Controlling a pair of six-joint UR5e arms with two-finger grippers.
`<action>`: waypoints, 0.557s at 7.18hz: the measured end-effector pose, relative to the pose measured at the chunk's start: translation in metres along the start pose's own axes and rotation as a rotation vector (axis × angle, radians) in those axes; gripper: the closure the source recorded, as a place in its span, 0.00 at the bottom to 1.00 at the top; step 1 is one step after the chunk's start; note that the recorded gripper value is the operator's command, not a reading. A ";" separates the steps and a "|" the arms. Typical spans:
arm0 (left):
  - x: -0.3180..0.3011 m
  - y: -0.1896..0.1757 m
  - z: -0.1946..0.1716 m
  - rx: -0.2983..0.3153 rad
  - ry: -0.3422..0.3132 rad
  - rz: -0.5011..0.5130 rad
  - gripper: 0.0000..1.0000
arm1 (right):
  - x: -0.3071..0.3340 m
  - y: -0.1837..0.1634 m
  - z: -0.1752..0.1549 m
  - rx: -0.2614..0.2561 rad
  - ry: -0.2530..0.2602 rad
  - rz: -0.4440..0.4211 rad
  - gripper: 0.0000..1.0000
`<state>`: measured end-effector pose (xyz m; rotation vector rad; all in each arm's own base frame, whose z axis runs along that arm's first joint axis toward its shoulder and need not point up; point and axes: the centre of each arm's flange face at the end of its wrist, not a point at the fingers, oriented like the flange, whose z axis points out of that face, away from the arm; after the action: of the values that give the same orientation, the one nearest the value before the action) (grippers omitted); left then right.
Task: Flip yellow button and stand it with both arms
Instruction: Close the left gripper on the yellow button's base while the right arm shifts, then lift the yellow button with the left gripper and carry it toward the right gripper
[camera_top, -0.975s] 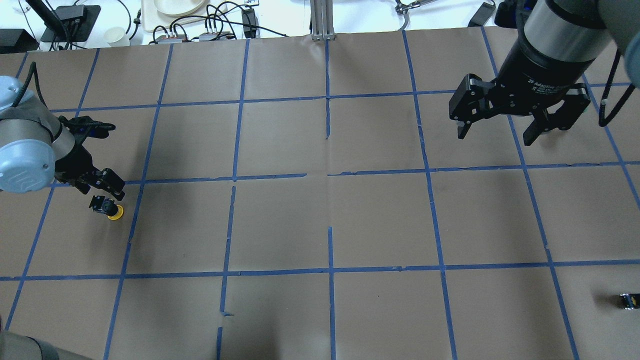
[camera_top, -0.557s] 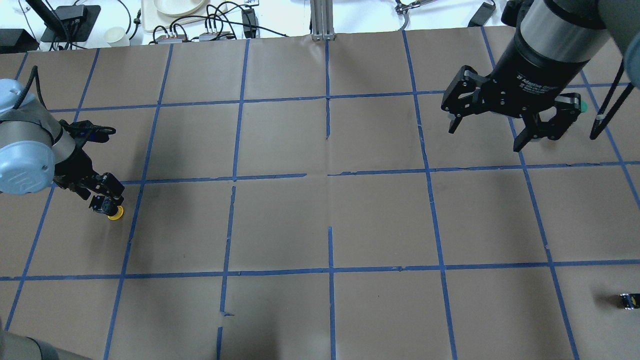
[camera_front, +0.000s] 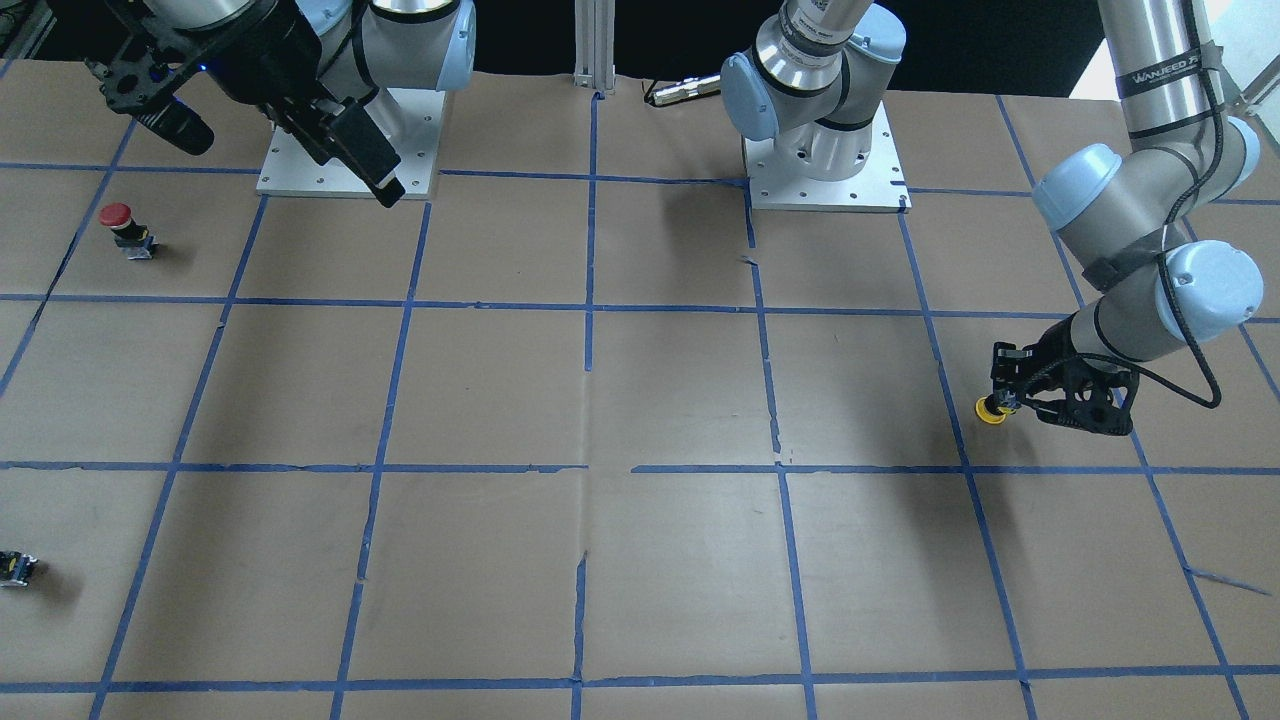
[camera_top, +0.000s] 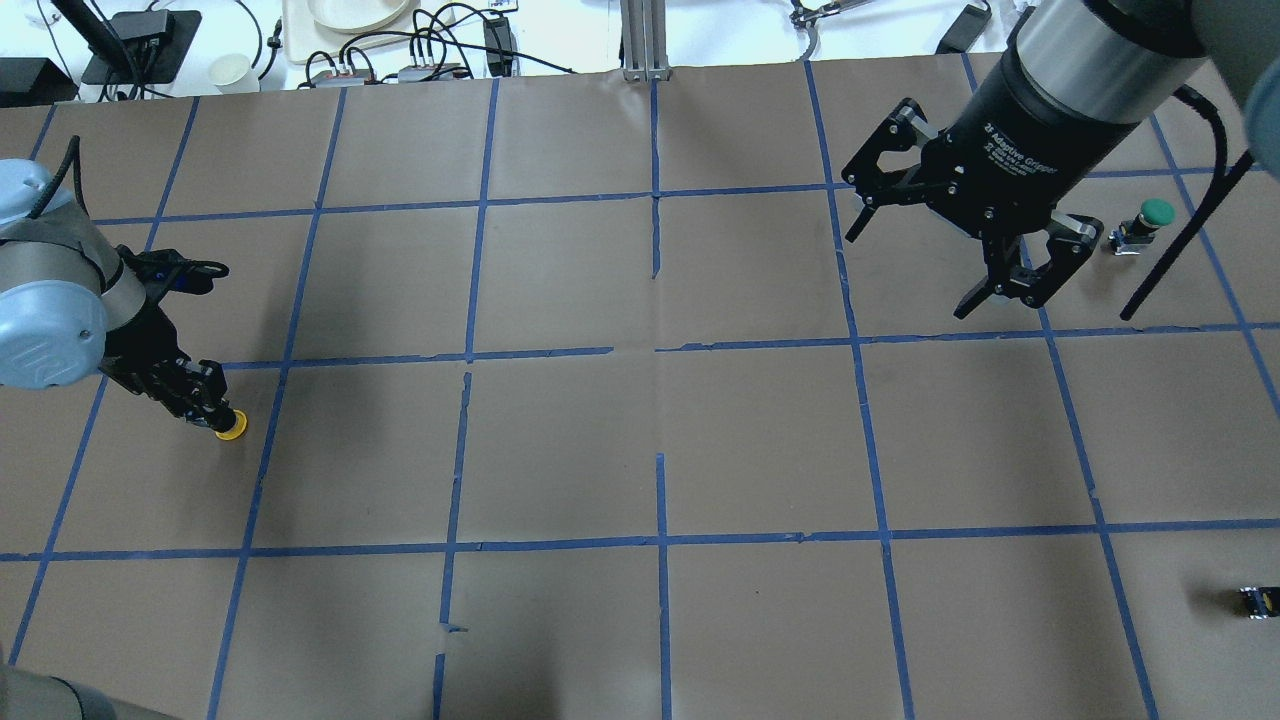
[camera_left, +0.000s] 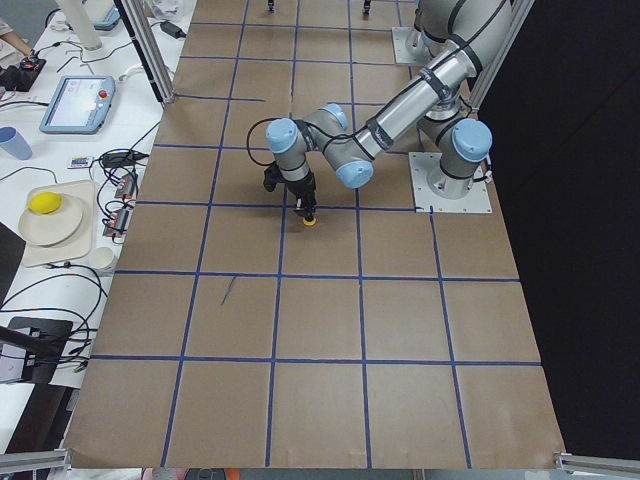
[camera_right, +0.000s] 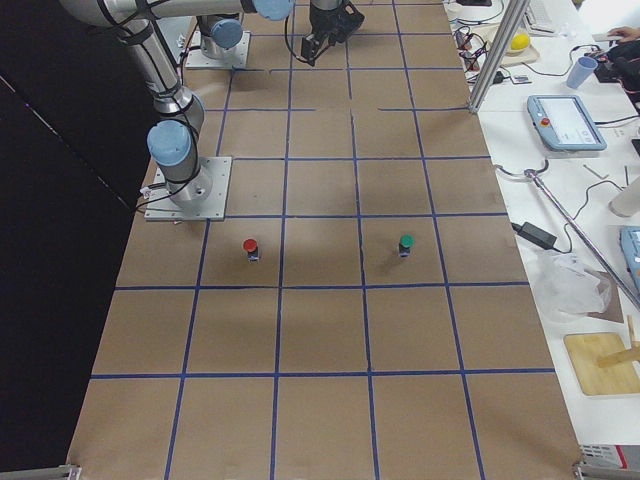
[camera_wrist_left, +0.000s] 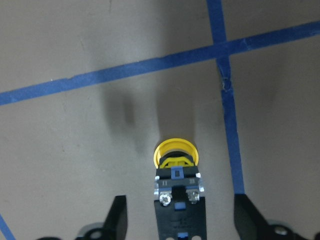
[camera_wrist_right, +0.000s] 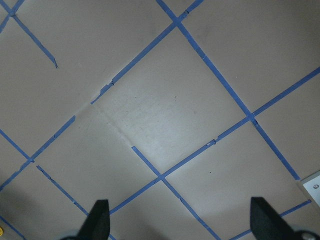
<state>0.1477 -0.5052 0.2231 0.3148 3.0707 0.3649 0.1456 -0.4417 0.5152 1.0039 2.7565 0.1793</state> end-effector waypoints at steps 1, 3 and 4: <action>0.001 0.000 0.000 0.000 0.004 0.001 0.85 | 0.000 -0.001 0.000 -0.004 -0.004 0.013 0.00; 0.007 -0.001 -0.005 0.016 0.018 0.016 0.87 | 0.000 -0.002 0.000 -0.008 -0.011 0.029 0.00; 0.016 -0.004 -0.006 0.036 0.070 0.026 0.87 | 0.000 -0.003 0.000 -0.011 -0.015 0.034 0.00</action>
<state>0.1312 -0.5074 0.2281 0.3510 3.1475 0.3295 0.1438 -0.4435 0.5150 1.0461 2.7234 0.1910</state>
